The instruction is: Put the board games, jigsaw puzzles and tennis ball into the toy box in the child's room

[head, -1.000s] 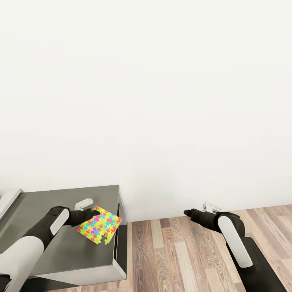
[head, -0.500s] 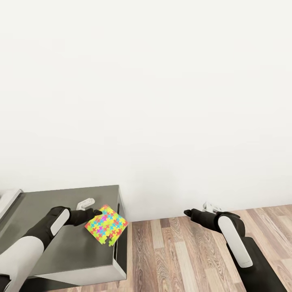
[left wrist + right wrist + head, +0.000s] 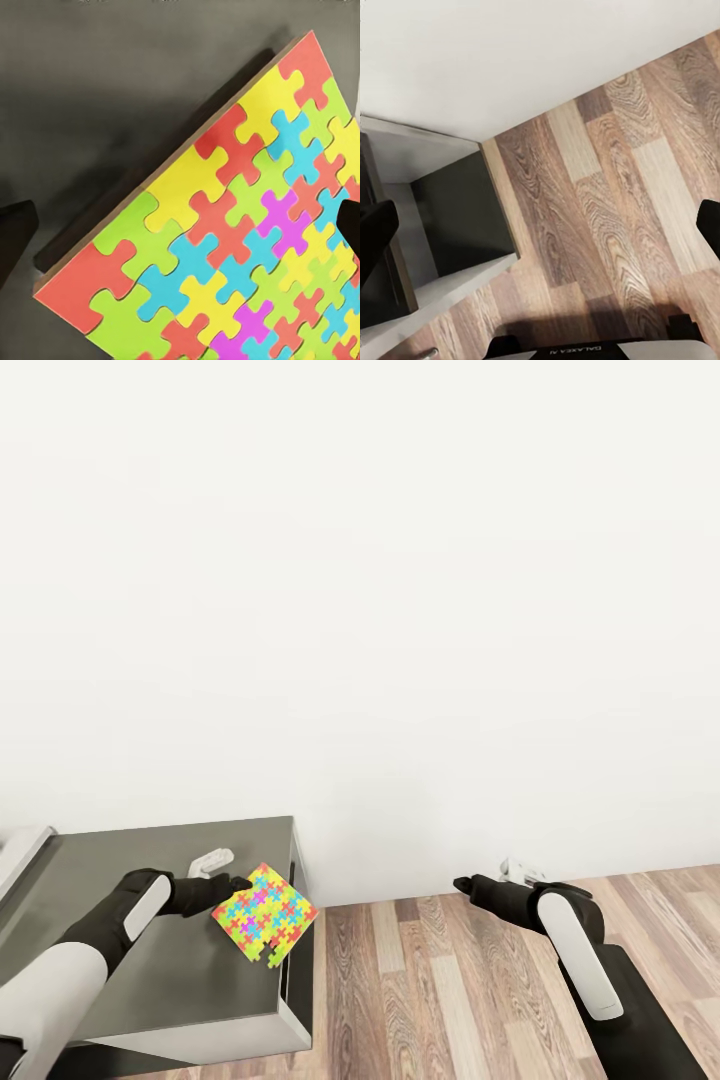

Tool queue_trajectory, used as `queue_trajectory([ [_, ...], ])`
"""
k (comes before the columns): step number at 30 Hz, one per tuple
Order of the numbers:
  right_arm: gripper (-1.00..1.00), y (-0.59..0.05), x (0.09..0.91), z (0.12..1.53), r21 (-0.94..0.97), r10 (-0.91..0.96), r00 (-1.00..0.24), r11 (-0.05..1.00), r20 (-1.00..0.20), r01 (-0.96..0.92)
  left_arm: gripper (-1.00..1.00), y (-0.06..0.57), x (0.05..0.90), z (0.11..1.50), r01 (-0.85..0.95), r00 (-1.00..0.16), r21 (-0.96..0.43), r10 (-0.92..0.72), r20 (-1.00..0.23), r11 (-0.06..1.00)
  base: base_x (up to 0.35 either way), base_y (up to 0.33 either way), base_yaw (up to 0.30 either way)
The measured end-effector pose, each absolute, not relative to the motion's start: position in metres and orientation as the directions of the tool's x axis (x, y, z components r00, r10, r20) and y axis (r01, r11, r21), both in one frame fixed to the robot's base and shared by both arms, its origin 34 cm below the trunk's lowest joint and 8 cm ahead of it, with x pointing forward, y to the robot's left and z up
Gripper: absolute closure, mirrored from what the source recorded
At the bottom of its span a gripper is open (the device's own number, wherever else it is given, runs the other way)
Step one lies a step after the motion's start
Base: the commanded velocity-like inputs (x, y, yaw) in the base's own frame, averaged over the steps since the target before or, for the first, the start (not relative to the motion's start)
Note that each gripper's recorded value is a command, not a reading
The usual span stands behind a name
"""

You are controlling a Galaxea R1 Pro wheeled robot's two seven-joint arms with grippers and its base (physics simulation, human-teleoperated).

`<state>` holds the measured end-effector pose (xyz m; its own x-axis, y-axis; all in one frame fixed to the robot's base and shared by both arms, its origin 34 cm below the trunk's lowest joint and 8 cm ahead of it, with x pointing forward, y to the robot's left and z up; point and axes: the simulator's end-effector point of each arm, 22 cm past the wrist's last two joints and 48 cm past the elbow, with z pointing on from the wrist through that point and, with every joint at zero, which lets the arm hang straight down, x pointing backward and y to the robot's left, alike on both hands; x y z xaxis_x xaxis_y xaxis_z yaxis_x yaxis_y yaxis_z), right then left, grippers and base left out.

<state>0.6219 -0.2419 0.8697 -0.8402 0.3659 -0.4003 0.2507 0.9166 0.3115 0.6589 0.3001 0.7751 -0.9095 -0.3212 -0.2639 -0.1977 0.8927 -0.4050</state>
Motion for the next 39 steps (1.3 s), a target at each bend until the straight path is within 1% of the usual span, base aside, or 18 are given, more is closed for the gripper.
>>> queue_trajectory([
  [4, -1.00, -0.238, 0.623, 0.871, 0.328, 0.367, -0.840, 0.913, -0.400, 0.243, -1.00, 0.306, 0.660, 0.777, -0.201, -0.906, -0.404, -0.326, -0.270, 0.893, 0.000, 0.000, 0.000],
  [8, -1.00, -0.235, 0.624, 0.872, 0.345, 0.368, -0.839, 0.909, -0.401, 0.234, -1.00, 0.331, 0.672, 0.794, -0.191, -0.890, -0.411, -0.334, -0.309, 0.891, 0.000, 0.000, 0.000],
  [14, -1.00, -0.230, 0.626, 0.876, 0.375, 0.372, -0.837, 0.900, -0.401, 0.220, -1.00, 0.362, 0.682, 0.834, -0.134, -0.868, -0.517, -0.352, -0.350, 0.845, 0.000, 0.000, 0.000],
  [20, -1.00, -0.219, 0.631, 0.886, 0.421, 0.371, -0.831, 0.888, -0.414, 0.186, -1.00, 0.405, 0.691, 0.886, -0.093, -0.812, -0.631, -0.425, -0.399, 0.770, 0.000, 0.000, 0.000],
  [21, -1.00, -0.217, 0.633, 0.890, 0.430, 0.370, -0.829, 0.885, -0.420, 0.178, -1.00, 0.412, 0.691, 0.896, -0.086, -0.803, -0.654, -0.441, -0.401, 0.752, 0.000, 0.000, 0.000],
  [22, -1.00, -0.214, 0.635, 0.894, 0.440, 0.369, -0.826, 0.882, -0.427, 0.167, -1.00, 0.419, 0.690, 0.920, -0.061, -0.787, -0.714, -0.473, -0.395, 0.698, 0.000, 0.000, 0.000],
  [27, -1.00, -0.213, 0.635, 0.896, 0.444, 0.368, -0.825, 0.881, -0.429, 0.162, -1.00, 0.413, 0.689, 0.948, 0.010, -0.780, -0.787, -0.488, -0.391, 0.617, 0.000, 0.000, 0.000],
  [30, -1.00, -0.213, 0.636, 0.896, 0.447, 0.369, -0.825, 0.880, -0.429, 0.160, -1.00, 0.400, 0.687, 0.969, 0.075, -0.783, -0.838, -0.489, -0.385, 0.541, 0.000, 0.000, 0.000],
  [35, -1.00, -0.208, 0.636, 0.899, 0.466, 0.369, -0.825, 0.873, -0.429, 0.148, -1.00, 0.385, 0.682, 0.993, 0.151, -0.788, -0.882, -0.485, -0.381, 0.447, 0.000, 0.000, 0.000],
  [39, -1.00, -0.200, 0.638, 0.903, 0.500, 0.369, -0.825, 0.857, -0.428, 0.124, -1.00, 0.379, 0.679, 1.006, 0.192, -0.789, -0.898, -0.482, -0.381, 0.395, 0.000, 0.000, 0.005],
])
